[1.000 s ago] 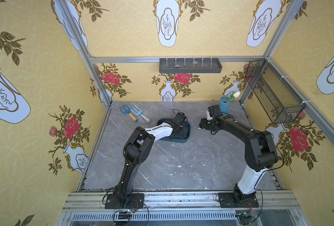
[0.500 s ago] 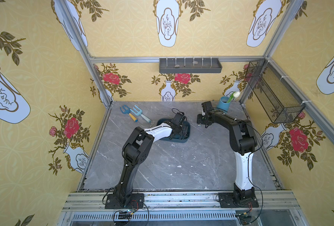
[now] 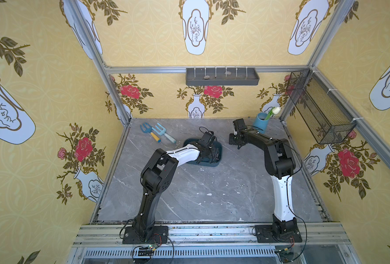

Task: Take out the socket from the storage box
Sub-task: Pick up the socket head at the center of the board, then place the socket head at the center of the board.

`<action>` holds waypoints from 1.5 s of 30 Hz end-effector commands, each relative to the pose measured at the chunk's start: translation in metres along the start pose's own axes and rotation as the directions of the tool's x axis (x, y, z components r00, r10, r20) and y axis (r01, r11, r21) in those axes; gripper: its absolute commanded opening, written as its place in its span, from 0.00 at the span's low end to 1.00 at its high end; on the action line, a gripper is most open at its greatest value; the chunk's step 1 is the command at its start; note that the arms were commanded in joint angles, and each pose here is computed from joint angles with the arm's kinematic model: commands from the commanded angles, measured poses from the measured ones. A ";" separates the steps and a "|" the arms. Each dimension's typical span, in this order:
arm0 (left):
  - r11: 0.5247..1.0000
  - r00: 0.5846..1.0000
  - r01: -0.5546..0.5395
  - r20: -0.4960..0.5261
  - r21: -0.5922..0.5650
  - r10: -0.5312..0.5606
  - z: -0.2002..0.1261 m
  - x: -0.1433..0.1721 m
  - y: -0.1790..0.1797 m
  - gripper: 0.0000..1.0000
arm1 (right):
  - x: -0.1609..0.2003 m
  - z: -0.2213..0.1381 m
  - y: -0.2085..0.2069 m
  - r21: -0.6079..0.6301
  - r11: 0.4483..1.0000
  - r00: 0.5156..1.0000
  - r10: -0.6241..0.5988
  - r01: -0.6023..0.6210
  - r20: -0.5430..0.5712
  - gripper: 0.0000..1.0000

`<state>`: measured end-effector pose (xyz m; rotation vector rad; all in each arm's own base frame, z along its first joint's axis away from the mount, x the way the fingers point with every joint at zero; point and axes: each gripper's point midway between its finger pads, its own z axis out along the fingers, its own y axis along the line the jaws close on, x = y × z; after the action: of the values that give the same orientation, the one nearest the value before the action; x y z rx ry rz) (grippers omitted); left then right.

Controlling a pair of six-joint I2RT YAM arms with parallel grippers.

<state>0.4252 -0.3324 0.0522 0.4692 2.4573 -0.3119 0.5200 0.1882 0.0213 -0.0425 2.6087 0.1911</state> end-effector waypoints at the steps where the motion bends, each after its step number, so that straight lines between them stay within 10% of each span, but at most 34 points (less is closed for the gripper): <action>1: 1.000 1.000 0.008 0.026 -0.003 -0.008 -0.002 -0.006 0.002 0.76 | 0.002 0.006 0.000 0.005 1.000 1.000 -0.008 0.008 -0.007 0.46; 25: 1.000 0.999 0.018 0.027 -0.008 -0.017 -0.010 0.001 0.009 0.76 | -0.010 -0.010 0.006 -0.004 0.998 0.998 -0.059 0.059 0.029 0.24; 45: 1.000 0.999 0.002 0.053 0.001 -0.002 -0.027 0.002 0.014 0.77 | 0.107 -0.086 0.047 -0.265 0.864 0.899 -0.437 0.427 0.025 0.27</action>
<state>0.4138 -0.3087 0.0680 0.4372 2.4283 -0.3163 0.3916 0.2129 0.0474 -0.5957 2.5566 0.3437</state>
